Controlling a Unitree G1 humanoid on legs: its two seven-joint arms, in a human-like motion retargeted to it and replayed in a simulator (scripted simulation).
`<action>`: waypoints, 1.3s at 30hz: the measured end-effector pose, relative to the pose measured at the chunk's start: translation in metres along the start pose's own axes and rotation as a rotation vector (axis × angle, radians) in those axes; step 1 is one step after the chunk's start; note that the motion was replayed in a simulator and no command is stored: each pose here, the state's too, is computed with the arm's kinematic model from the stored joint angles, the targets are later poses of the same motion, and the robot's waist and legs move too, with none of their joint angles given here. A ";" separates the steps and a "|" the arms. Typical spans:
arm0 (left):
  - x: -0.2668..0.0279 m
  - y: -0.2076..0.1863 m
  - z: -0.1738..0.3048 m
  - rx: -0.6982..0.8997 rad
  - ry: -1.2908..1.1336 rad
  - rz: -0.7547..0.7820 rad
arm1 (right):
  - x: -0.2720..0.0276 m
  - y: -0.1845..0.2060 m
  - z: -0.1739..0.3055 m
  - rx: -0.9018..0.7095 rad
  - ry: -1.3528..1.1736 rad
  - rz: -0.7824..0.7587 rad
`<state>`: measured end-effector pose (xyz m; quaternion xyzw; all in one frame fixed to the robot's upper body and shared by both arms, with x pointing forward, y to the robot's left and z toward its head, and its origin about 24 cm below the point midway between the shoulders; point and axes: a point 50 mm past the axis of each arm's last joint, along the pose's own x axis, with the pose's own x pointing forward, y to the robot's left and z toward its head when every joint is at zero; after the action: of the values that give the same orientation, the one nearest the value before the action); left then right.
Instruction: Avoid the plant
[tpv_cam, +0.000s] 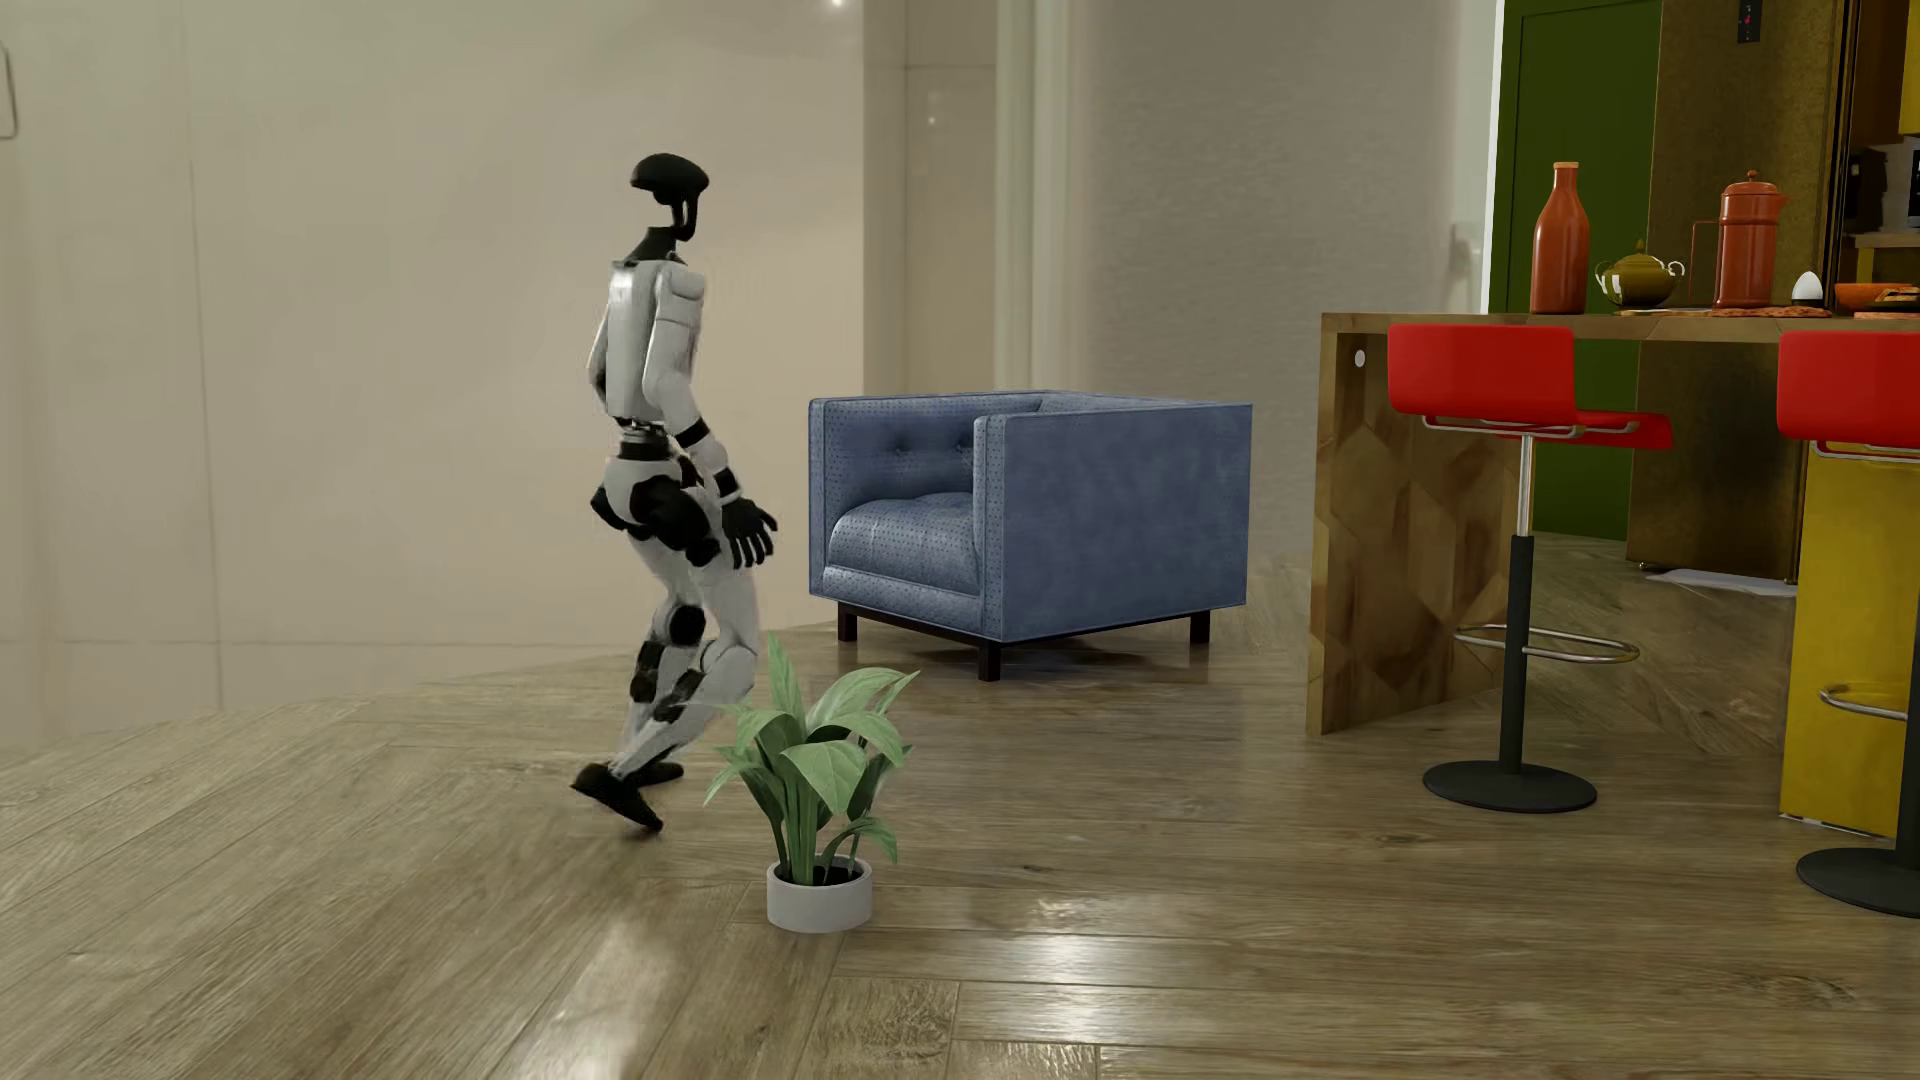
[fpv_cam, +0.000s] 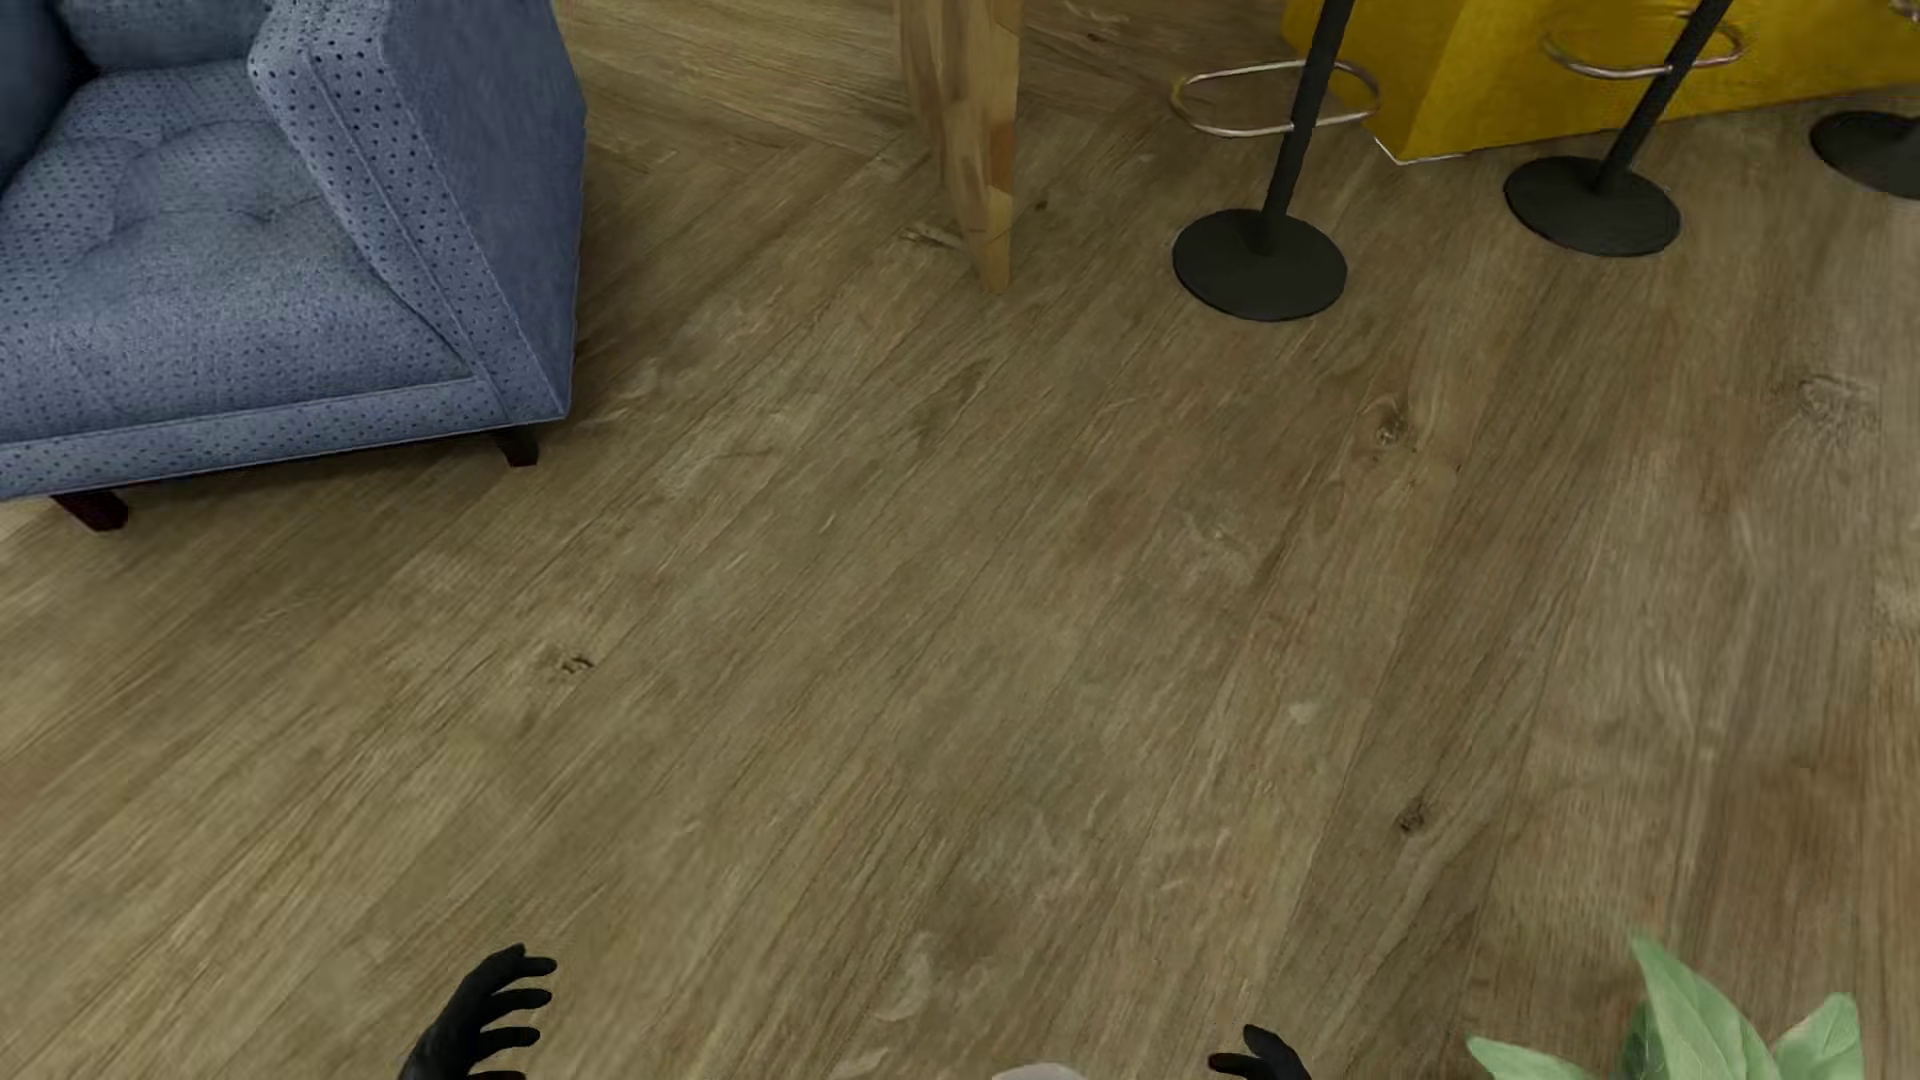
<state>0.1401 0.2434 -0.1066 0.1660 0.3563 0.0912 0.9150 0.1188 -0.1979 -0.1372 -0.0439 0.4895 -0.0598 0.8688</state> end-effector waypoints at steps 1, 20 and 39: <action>0.008 0.000 0.024 -0.032 -0.070 0.037 | -0.006 -0.007 -0.006 0.033 -0.018 0.028; -0.004 -0.052 0.034 -0.056 -0.179 -0.145 | -0.016 -0.018 -0.050 -0.032 0.149 -0.072; 0.012 -0.010 0.035 -0.049 -0.074 -0.002 | -0.009 -0.008 -0.005 -0.058 -0.071 0.115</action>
<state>0.1732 0.2291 -0.0941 0.1467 0.3199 0.0929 0.9314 0.1094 -0.2042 -0.1314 -0.0428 0.4615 0.0062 0.8861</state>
